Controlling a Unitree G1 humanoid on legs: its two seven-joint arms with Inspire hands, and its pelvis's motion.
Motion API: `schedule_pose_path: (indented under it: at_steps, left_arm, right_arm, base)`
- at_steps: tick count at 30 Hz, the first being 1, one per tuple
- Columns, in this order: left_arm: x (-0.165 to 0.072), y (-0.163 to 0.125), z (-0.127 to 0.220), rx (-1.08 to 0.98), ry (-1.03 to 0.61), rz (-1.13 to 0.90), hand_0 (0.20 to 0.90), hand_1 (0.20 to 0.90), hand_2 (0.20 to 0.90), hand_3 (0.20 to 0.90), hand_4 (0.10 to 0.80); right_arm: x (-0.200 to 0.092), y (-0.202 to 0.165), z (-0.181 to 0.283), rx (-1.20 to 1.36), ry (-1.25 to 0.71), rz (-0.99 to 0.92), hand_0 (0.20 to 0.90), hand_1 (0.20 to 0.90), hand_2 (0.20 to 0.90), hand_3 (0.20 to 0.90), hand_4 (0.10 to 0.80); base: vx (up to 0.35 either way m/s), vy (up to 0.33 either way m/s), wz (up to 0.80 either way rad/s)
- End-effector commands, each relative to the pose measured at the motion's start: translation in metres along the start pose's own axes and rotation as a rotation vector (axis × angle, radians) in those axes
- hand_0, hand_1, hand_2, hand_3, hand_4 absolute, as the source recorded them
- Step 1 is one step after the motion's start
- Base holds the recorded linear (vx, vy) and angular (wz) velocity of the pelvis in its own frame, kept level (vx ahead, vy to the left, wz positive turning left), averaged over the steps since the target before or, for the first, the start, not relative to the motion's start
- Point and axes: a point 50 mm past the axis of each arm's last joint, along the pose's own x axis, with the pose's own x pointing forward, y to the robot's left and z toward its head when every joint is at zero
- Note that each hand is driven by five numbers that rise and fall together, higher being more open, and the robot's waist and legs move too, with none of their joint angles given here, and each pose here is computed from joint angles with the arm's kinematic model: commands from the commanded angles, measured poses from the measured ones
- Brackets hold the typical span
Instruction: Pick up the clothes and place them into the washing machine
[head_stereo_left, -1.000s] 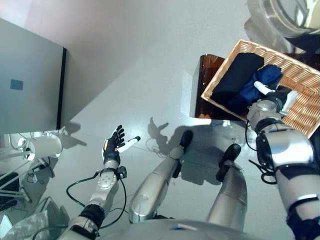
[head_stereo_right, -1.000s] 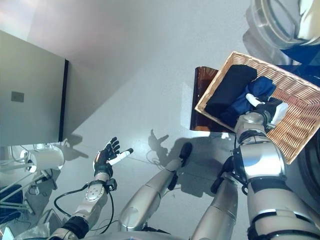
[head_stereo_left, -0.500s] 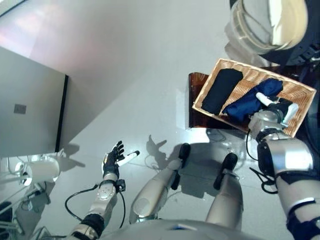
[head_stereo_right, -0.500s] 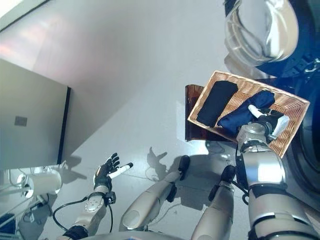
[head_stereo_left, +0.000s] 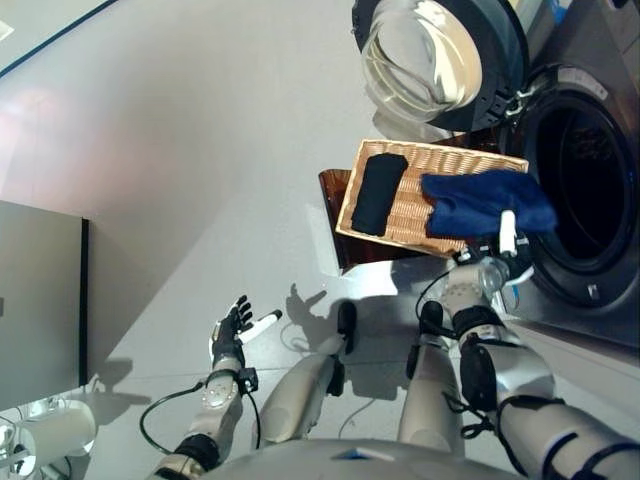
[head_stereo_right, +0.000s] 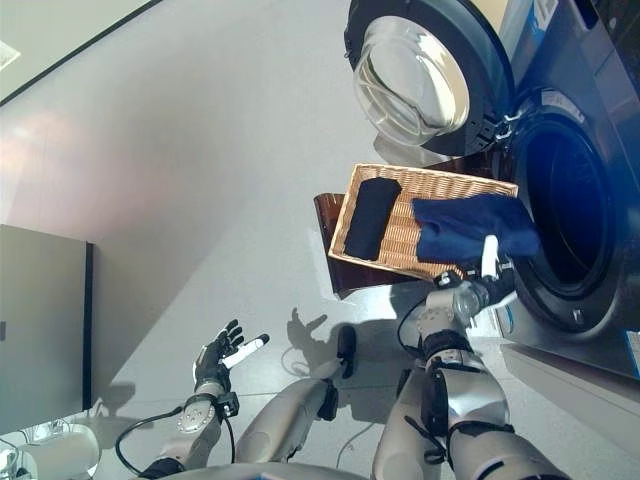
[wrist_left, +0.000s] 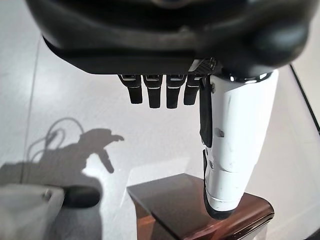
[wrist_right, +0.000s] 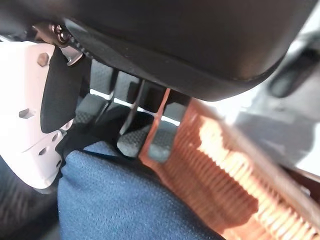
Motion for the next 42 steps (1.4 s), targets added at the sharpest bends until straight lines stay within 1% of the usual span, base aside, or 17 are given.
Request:
schedule_pose_path:
  at_steps: [1, 7, 12, 13, 15, 19, 22, 23, 24, 25, 27, 28, 29, 31, 33, 35, 42]
  left_arm:
    - [-0.001, 0.017, -0.001, -0.026, -0.018, 0.055, 0.900, 0.900, 0.900, 0.900, 0.800]
    - [-0.004, 0.011, -0.006, -0.026, -0.003, 0.027, 0.900, 0.900, 0.900, 0.900, 0.800]
    - [-0.005, 0.012, -0.008, -0.023, -0.001, 0.027, 0.900, 0.900, 0.900, 0.900, 0.800]
    - [-0.006, 0.015, -0.009, -0.024, -0.001, 0.034, 0.900, 0.900, 0.900, 0.900, 0.800]
    - [-0.006, 0.015, -0.008, -0.023, -0.008, 0.031, 0.900, 0.900, 0.900, 0.900, 0.800]
    - [-0.006, 0.025, -0.001, 0.004, -0.049, 0.024, 0.900, 0.900, 0.900, 0.900, 0.800]
    - [-0.004, 0.037, 0.003, 0.027, -0.061, 0.042, 0.900, 0.900, 0.900, 0.900, 0.800]
    - [-0.005, 0.042, 0.004, 0.029, -0.061, 0.051, 0.900, 0.900, 0.900, 0.900, 0.800]
    - [-0.005, 0.040, 0.004, 0.025, -0.063, 0.050, 0.900, 0.900, 0.900, 0.900, 0.800]
    - [-0.005, 0.043, 0.003, 0.015, -0.056, 0.063, 0.900, 0.900, 0.900, 0.900, 0.800]
    - [-0.005, 0.042, 0.002, 0.009, -0.051, 0.067, 0.900, 0.900, 0.900, 0.900, 0.800]
    - [-0.005, 0.041, 0.001, 0.000, -0.044, 0.072, 0.900, 0.900, 0.900, 0.900, 0.800]
    - [-0.005, 0.041, 0.001, 0.001, -0.044, 0.072, 0.900, 0.900, 0.900, 0.900, 0.800]
    - [-0.003, 0.039, 0.001, -0.013, -0.043, 0.075, 0.900, 0.900, 0.900, 0.900, 0.800]
    - [-0.003, 0.038, 0.001, -0.018, -0.044, 0.072, 0.900, 0.900, 0.900, 0.900, 0.800]
    - [-0.004, 0.034, -0.001, -0.030, -0.032, 0.064, 0.900, 0.900, 0.900, 0.900, 0.800]
    - [-0.005, 0.037, -0.008, -0.020, -0.001, 0.081, 0.900, 0.900, 0.900, 0.900, 0.800]
  right_arm:
    - [-0.002, 0.031, 0.029, 0.140, -0.132, 0.145, 0.200, 0.200, 0.200, 0.200, 0.300]
    - [-0.003, 0.029, 0.022, 0.242, -0.094, 0.098, 0.200, 0.200, 0.200, 0.200, 0.300]
    - [-0.004, 0.043, 0.035, 0.234, -0.137, 0.130, 0.200, 0.200, 0.200, 0.200, 0.300]
    - [-0.004, 0.063, 0.058, 0.257, -0.205, 0.176, 0.200, 0.200, 0.200, 0.200, 0.300]
    - [-0.004, 0.072, 0.072, 0.257, -0.246, 0.191, 0.200, 0.200, 0.200, 0.200, 0.300]
    - [-0.019, 0.128, 0.184, 0.288, -0.563, 0.342, 0.200, 0.200, 0.200, 0.200, 0.300]
    - [-0.059, 0.168, 0.270, 0.298, -0.810, 0.476, 0.200, 0.200, 0.200, 0.200, 0.300]
    - [-0.094, 0.184, 0.305, 0.339, -0.937, 0.599, 0.200, 0.200, 0.200, 0.200, 0.300]
    - [-0.096, 0.186, 0.306, 0.339, -0.939, 0.601, 0.200, 0.200, 0.200, 0.200, 0.300]
    - [-0.118, 0.192, 0.320, 0.383, -1.006, 0.672, 0.200, 0.200, 0.200, 0.200, 0.300]
    - [-0.123, 0.194, 0.320, 0.398, -1.013, 0.691, 0.200, 0.200, 0.200, 0.200, 0.300]
    - [-0.115, 0.192, 0.313, 0.368, -0.997, 0.668, 0.900, 0.900, 0.900, 0.900, 0.800]
    - [-0.115, 0.192, 0.313, 0.368, -0.996, 0.668, 0.900, 0.900, 0.900, 0.900, 0.800]
    - [-0.088, 0.187, 0.291, 0.268, -0.906, 0.602, 0.900, 0.900, 0.900, 0.900, 0.800]
    - [-0.080, 0.185, 0.286, 0.254, -0.877, 0.585, 0.900, 0.900, 0.900, 0.900, 0.800]
    - [-0.055, 0.175, 0.259, 0.181, -0.778, 0.514, 0.900, 0.900, 0.900, 0.900, 0.800]
    - [-0.023, 0.153, 0.206, 0.077, -0.612, 0.447, 0.900, 0.900, 0.900, 0.900, 0.800]
  base:
    - [-0.001, 0.045, -0.05]
    - [0.001, 0.041, -0.02]
    - [0.019, 0.032, -0.04]
    - [0.054, 0.036, -0.05]
    - [0.037, 0.015, -0.09]
    - [0.018, -0.002, -0.08]
    - [0.011, -0.002, -0.02]
    - [0.027, -0.003, -0.12]
    - [0.067, -0.015, -0.13]
    - [0.035, -0.013, -0.08]
    - [0.018, -0.011, -0.11]
    - [-0.009, -0.009, -0.11]
    - [0.020, -0.026, -0.11]
    - [0.006, -0.030, -0.10]
    - [-0.025, -0.012, -0.12]
    - [-0.025, -0.006, -0.05]
    - [-0.015, -0.009, 0.01]
